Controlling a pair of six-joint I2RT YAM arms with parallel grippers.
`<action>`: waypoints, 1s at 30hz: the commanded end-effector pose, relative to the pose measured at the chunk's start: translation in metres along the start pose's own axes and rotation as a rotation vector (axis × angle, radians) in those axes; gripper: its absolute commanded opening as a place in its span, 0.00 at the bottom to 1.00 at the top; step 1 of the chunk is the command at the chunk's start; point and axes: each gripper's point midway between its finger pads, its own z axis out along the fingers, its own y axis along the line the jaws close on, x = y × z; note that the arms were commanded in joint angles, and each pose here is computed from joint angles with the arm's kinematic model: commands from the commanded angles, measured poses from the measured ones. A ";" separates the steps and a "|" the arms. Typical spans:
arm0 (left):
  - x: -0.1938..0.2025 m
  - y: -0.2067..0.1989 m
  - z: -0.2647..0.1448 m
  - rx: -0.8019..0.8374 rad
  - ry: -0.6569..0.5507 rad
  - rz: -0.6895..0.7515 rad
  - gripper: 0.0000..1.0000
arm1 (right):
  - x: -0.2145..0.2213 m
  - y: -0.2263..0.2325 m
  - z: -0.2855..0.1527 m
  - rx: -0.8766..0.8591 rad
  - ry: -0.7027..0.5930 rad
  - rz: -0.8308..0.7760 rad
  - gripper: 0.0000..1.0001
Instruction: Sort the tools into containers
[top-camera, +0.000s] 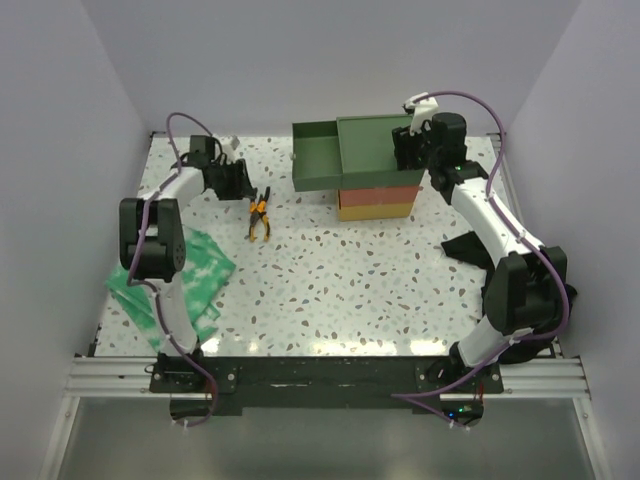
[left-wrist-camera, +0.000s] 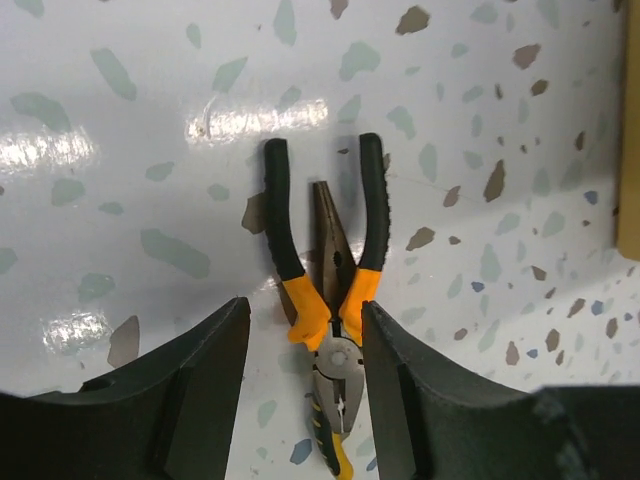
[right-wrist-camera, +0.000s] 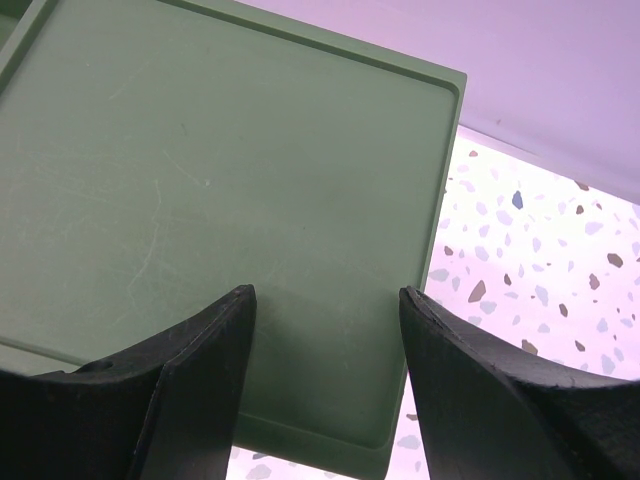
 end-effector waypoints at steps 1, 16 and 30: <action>0.002 0.017 0.014 -0.159 0.028 0.031 0.53 | 0.102 0.012 -0.001 -0.042 0.341 -0.020 0.64; -0.002 0.021 0.017 -0.148 0.022 -0.026 0.00 | 0.112 0.011 -0.014 -0.033 0.343 -0.035 0.65; -0.134 -0.141 -0.142 0.826 -0.438 -0.015 0.00 | 0.110 0.014 -0.001 -0.051 0.346 -0.020 0.65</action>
